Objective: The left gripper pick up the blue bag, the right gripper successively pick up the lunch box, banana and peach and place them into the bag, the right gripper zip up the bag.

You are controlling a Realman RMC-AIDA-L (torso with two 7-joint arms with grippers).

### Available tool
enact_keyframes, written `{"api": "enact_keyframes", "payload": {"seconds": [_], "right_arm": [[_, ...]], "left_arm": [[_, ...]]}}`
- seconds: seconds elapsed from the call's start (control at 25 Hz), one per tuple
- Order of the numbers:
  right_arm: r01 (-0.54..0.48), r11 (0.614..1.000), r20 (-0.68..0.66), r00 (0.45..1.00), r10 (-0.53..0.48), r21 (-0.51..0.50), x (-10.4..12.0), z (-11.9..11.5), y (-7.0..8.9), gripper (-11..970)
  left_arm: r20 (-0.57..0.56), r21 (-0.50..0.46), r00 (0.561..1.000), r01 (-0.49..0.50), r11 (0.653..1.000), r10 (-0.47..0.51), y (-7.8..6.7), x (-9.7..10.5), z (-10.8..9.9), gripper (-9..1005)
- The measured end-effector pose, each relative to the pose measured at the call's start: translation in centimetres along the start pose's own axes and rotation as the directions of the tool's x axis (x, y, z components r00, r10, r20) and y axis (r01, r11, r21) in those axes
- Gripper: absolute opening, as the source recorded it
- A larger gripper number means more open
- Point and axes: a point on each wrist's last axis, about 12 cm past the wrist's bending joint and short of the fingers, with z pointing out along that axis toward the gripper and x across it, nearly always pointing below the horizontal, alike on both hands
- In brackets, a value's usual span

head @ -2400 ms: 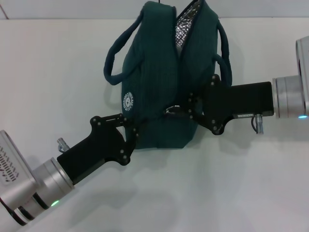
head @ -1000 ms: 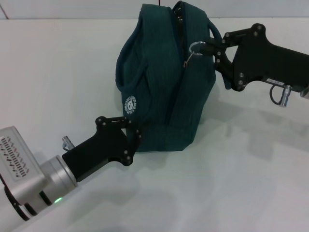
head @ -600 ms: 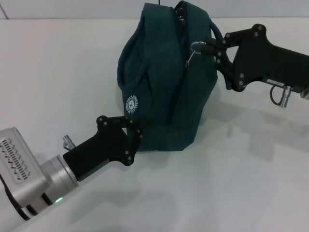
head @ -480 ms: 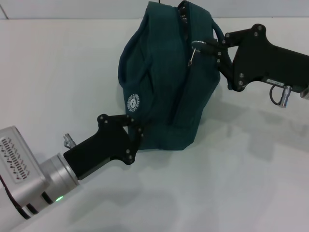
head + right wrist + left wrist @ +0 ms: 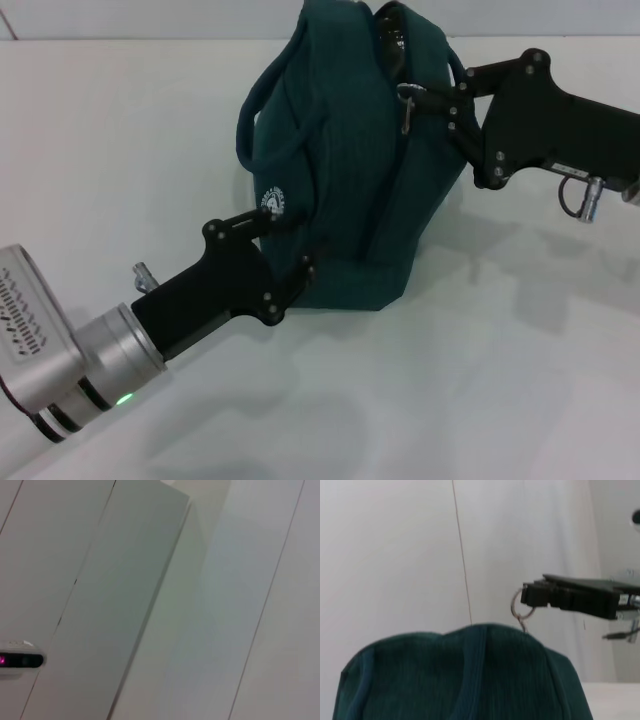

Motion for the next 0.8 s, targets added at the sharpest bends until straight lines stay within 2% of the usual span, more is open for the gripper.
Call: {"api": "enact_keyframes", "payload": {"seconds": [0.08,0.2,0.4,0.8], "right_arm": [[0.001,1.000,0.001,1.000,-0.001,-0.001,0.0,0.0,0.0,21],[0.002,1.000,0.002,1.000,-0.002,-0.002,-0.1,0.0,0.0,21],[0.003,1.000,0.003,1.000,-0.003,-0.003,-0.1,0.0,0.0,21],[-0.001,1.000,0.003,1.000,0.001,-0.003,0.0,0.0,0.1,21]], "left_arm": [[0.013,0.003,1.000,0.006,1.000,-0.007,0.0,-0.2,0.0,165],[0.039,0.003,0.999,0.019,1.000,-0.019,0.1,-0.5,0.1,357],[0.083,-0.013,0.994,0.066,0.998,-0.064,0.5,-1.1,0.5,520],[0.124,0.007,0.987,0.098,0.995,-0.098,0.9,-1.7,1.4,507]]}}
